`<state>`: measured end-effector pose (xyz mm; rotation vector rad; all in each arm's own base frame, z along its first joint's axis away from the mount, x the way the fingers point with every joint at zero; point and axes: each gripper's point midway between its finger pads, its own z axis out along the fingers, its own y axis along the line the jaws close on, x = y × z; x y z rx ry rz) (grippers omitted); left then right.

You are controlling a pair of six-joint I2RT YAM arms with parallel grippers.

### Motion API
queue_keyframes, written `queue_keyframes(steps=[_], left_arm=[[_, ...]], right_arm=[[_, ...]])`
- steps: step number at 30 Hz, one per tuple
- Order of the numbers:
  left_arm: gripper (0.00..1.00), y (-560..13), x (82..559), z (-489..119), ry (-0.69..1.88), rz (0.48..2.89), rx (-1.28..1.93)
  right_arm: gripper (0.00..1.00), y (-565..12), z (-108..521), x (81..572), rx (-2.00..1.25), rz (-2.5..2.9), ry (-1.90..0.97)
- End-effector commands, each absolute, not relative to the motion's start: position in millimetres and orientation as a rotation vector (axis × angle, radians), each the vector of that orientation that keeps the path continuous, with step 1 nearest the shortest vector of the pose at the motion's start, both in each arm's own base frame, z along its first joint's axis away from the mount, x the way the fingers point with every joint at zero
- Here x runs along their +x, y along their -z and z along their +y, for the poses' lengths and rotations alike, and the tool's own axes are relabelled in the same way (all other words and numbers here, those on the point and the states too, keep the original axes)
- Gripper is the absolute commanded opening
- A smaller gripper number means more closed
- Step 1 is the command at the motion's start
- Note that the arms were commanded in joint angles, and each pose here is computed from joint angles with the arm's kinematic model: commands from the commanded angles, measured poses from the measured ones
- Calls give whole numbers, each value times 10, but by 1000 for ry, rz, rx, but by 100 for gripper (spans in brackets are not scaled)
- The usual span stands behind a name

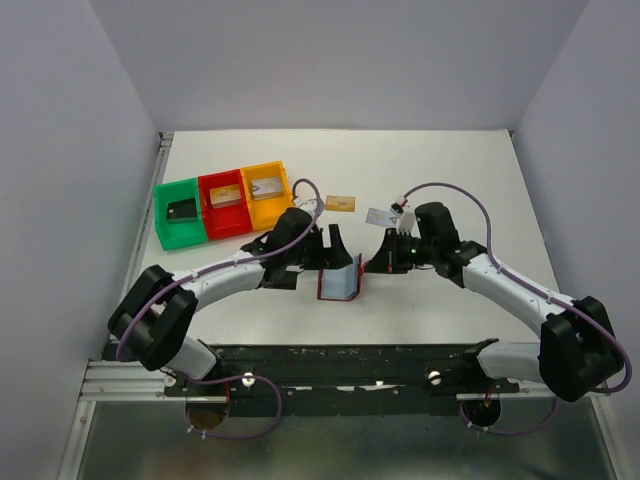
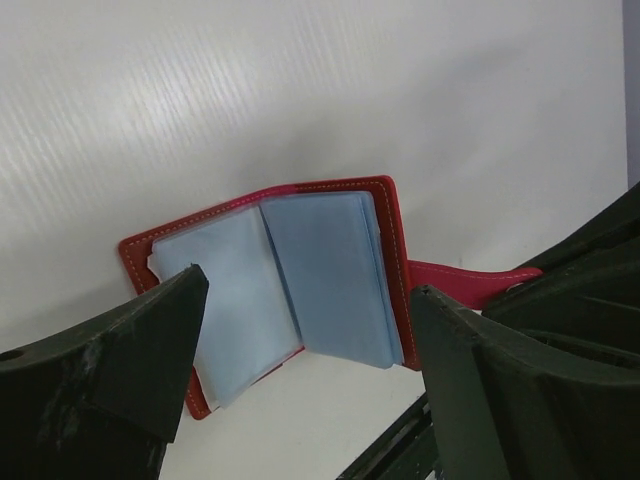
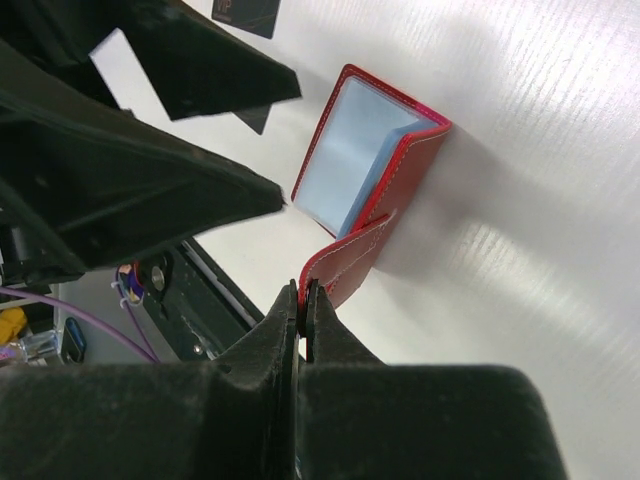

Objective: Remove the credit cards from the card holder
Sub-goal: Remove the credit card from the card holder.

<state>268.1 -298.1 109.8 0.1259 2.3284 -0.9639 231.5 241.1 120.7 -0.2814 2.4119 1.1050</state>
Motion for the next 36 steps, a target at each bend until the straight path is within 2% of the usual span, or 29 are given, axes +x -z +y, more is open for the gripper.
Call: queue_keyframes(steps=[1, 14, 23, 26, 36], left_arm=[[92, -1101, 2566, -3236, 1046, 2337, 260], [77, -942, 2544, -3350, 961, 2395, 329], [77, -1030, 2530, -3216, 941, 2349, 279], [74, -940, 2522, -3194, 911, 2387, 268], [73, -861, 2540, -3300, 933, 2421, 302]], right_arm=[[0, -1177, 2390, 2303, -287, 2421, -1091], [0, -1211, 2382, 2274, -294, 2414, -1096], [0, -1193, 2362, 2263, -294, 2416, -1084], [0, -1168, 2360, 2263, -292, 2421, -1082], [0, -1133, 2363, 2242, -290, 2426, -1092]])
